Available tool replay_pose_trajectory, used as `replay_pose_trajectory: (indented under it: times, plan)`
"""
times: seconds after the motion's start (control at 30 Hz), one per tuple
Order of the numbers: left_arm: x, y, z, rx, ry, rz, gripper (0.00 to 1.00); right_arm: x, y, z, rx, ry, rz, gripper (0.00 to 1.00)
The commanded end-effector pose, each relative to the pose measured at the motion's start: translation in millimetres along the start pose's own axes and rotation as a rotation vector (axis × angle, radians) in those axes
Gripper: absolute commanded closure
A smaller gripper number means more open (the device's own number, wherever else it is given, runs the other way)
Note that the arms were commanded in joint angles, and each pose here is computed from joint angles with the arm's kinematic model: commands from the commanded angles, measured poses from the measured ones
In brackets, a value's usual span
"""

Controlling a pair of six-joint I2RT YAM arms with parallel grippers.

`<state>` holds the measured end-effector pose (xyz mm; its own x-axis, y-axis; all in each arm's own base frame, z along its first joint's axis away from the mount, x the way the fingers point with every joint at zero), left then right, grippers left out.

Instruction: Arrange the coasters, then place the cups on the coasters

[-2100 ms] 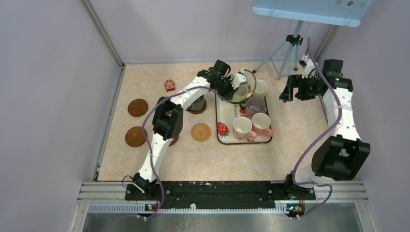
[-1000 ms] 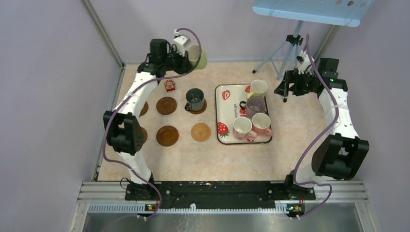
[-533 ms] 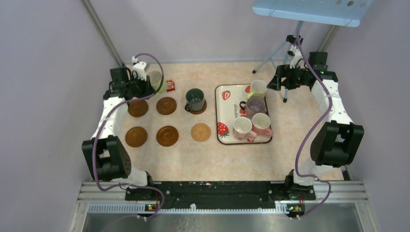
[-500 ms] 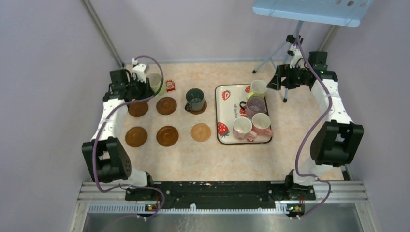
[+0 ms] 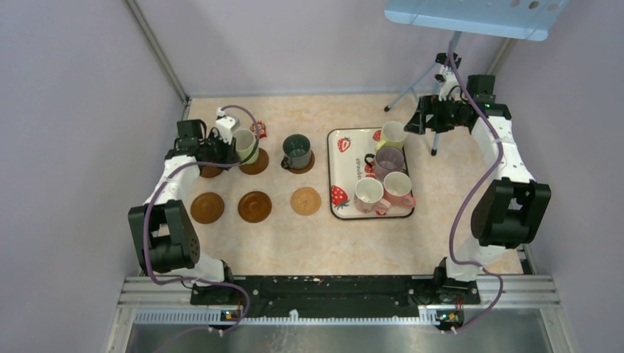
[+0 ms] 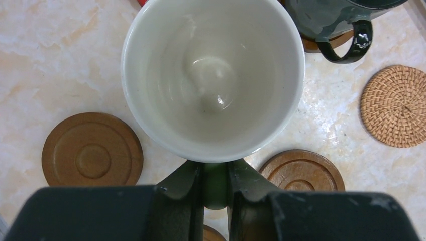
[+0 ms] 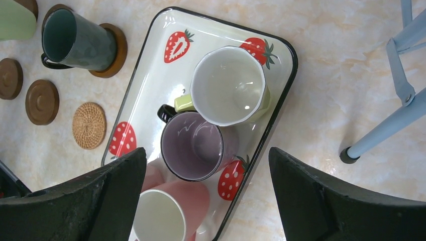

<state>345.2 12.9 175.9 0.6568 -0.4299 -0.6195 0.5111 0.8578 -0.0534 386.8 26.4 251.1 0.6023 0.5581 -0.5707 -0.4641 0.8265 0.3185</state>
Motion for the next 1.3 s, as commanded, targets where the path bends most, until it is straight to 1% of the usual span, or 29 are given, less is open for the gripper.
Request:
replay_pose_trajectory:
  times: [0.0,0.27,0.63,0.77,0.8,1.03,1.17,1.27]
  plan:
    - [11,12,22,0.105,-0.108,-0.009,1.00,-8,9,17,-0.044,-0.044,-0.007,0.10]
    - [31,20,12,0.096,-0.086,-0.029,1.00,-11,10,14,-0.055,-0.034,-0.026,0.10]
    - [45,26,5,0.104,-0.071,-0.039,1.00,-12,10,9,-0.066,-0.022,-0.048,0.10]
    - [45,25,1,0.104,-0.051,-0.045,0.96,-13,10,8,-0.067,-0.018,-0.050,0.10]
    - [45,25,0,0.101,-0.048,-0.045,0.94,-12,9,7,-0.069,-0.017,-0.051,0.10]
    - [46,22,-5,0.081,-0.027,-0.050,0.67,-12,9,7,-0.070,-0.018,-0.055,0.10]
    - [44,21,-6,0.071,-0.021,-0.040,0.54,-12,9,7,-0.069,-0.018,-0.056,0.10]
    - [41,19,-6,0.064,-0.021,-0.037,0.46,-12,9,6,-0.070,-0.016,-0.056,0.10]
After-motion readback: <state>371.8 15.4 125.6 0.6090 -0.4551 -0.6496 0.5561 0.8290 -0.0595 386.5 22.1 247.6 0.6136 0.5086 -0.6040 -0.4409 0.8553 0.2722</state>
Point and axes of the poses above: each gripper's point midway between its finger pads, its own x axis out along the fingers, its own y axis along the line the jaws close on, z = x × y, the point moved 6 cm from there along -x, back along the fingers, and after that the axes turned 2 degrees about -x, right-handed, at the moved point
